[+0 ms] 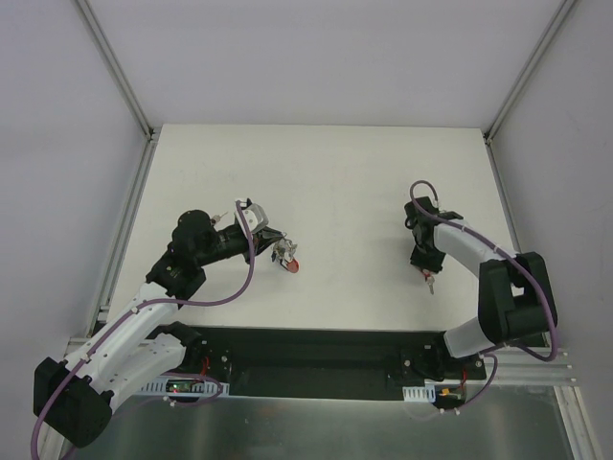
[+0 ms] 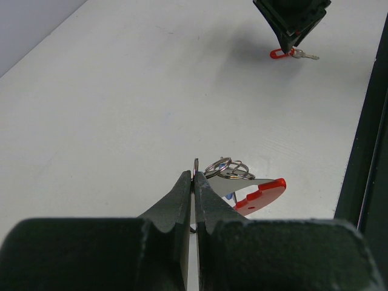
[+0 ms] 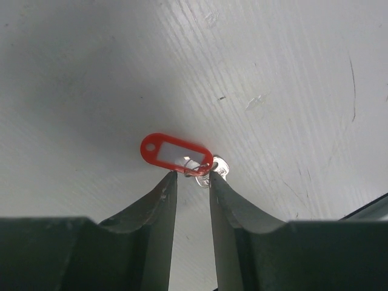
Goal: Put the keys on the keyring
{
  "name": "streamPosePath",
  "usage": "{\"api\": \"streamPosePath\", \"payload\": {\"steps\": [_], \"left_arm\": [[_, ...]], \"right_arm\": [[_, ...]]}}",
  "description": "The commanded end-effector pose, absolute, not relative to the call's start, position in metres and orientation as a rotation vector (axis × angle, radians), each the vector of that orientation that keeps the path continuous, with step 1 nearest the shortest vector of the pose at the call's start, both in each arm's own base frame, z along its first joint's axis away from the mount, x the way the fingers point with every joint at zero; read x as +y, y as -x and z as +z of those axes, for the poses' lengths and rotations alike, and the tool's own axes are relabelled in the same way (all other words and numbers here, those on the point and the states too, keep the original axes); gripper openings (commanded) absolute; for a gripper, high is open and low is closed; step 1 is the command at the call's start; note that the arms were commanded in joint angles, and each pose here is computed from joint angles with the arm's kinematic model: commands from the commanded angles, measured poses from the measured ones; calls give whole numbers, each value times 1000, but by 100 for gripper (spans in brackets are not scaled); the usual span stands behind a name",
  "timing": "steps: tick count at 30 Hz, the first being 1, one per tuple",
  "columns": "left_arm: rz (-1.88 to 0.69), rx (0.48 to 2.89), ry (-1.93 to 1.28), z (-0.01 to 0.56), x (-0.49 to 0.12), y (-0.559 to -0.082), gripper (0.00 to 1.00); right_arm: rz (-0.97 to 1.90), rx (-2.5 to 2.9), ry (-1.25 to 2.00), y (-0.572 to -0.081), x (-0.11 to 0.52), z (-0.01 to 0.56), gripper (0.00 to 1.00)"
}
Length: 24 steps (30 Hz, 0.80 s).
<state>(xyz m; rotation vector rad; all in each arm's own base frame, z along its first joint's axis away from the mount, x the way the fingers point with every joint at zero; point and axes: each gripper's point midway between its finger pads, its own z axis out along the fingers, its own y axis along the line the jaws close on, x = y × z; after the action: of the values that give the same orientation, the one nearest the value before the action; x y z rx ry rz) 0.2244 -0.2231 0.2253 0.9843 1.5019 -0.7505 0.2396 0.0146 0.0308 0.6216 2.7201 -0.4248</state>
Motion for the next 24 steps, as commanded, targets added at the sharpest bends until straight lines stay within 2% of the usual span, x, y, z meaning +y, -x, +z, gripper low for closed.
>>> {"api": "streamPosePath", "payload": {"steps": [1,12,15,21,24], "left_arm": [[-765,1416,-990,251,-226,-224,0],[-770,1422,-994,249,-227,-224,0],[-770,1419,-990,250,-227,-224,0],[-774,1418,-993,251,-227,-223,0],[-775,1421,-994,250,-227,-223,0]], "right_arm": [[-443,2690,-645,-250,15,32,31],[-520,2722,-631,-241,8,20,21],[-525,2717,-621,-239,6,22,17],[-508,2714,-585,-235,5,26,3],[-449,2722,-567,-236,12,27,1]]}}
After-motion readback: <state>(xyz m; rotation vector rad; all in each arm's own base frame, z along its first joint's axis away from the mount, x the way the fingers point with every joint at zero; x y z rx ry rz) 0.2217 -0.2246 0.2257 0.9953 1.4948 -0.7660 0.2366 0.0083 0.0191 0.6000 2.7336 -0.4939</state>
